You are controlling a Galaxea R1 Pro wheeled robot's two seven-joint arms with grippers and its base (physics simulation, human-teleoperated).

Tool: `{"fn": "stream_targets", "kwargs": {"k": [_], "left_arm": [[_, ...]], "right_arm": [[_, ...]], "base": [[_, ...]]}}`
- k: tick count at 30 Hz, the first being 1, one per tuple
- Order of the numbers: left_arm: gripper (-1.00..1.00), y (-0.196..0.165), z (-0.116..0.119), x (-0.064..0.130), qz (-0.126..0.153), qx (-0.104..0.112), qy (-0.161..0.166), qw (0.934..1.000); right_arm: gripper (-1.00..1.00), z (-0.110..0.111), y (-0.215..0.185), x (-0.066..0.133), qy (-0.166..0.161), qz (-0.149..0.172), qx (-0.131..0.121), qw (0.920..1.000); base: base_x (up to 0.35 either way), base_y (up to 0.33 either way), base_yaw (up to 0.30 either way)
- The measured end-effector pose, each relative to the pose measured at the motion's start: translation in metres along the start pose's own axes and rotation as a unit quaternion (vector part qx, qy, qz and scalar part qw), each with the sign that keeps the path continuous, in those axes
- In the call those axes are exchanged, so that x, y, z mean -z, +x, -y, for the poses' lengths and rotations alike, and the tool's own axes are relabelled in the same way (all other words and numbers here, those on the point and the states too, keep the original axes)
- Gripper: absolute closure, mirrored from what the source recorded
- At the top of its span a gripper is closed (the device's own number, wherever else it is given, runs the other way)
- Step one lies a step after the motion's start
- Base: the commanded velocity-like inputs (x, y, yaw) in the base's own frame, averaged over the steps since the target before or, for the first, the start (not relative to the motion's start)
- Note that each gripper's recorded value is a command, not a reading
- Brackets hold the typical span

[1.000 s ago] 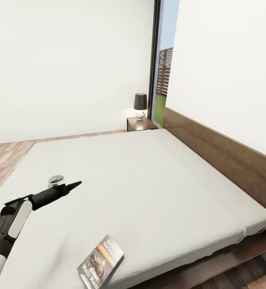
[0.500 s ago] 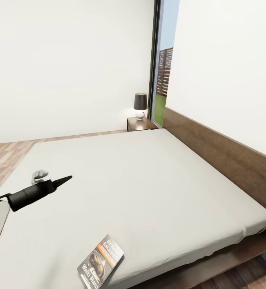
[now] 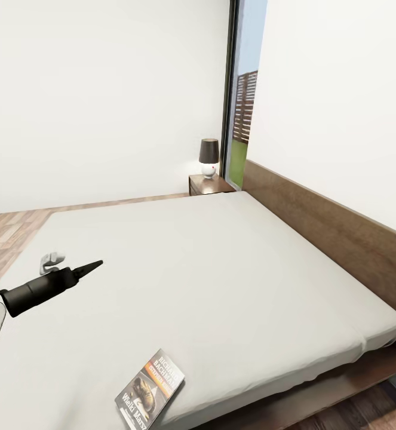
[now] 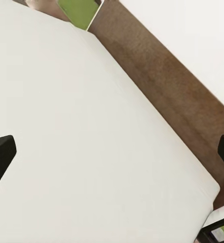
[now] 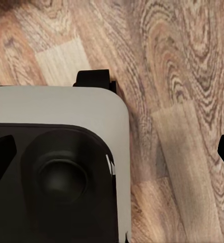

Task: In the bedroom, move the book from the bed onto either nightstand, and place the two sandals side by side next to the bed.

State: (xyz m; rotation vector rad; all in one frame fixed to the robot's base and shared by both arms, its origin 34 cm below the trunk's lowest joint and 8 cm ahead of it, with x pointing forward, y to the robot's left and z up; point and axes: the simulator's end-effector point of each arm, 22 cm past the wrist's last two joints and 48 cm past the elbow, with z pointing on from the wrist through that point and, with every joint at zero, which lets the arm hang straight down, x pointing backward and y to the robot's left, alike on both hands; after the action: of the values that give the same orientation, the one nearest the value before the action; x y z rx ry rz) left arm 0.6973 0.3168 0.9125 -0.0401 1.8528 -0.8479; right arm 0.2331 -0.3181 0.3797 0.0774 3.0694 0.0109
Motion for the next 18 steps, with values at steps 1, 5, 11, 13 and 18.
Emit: {"fn": "stream_targets", "kwargs": {"k": [1,5,11,13,18], "left_arm": [[-1.00,0.0000,0.0000,0.0000,0.000,0.000,0.000,1.0000],[-1.00,-0.0001,0.0002,0.0002,0.000,0.000,0.000,1.0000],[-1.00,0.0001,-0.0004,0.0003,0.000,0.000,-0.002,1.0000],[-1.00,0.0003,-0.0006,0.0002,0.000,0.000,-0.002,1.0000],[-1.00,0.0009,-0.0013,-0.0001,0.000,-0.001,-0.004,1.0000]], "right_arm": [[-1.00,0.0000,0.0000,0.0000,0.000,0.000,0.000,1.0000],[-1.00,-0.0003,-0.0004,0.0000,0.000,0.000,0.000,1.0000],[-1.00,-0.0001,-0.0007,0.0000,0.000,0.001,0.000,1.0000],[-1.00,0.0001,-0.0008,0.0000,0.000,0.001,0.000,1.0000],[-1.00,0.0004,-0.0009,0.0000,0.000,0.001,0.000,1.0000]], "base": [[0.000,0.000,0.000],[0.000,0.000,0.000],[0.000,0.000,0.000],[0.000,0.000,0.000],[0.000,0.000,0.000]]}}
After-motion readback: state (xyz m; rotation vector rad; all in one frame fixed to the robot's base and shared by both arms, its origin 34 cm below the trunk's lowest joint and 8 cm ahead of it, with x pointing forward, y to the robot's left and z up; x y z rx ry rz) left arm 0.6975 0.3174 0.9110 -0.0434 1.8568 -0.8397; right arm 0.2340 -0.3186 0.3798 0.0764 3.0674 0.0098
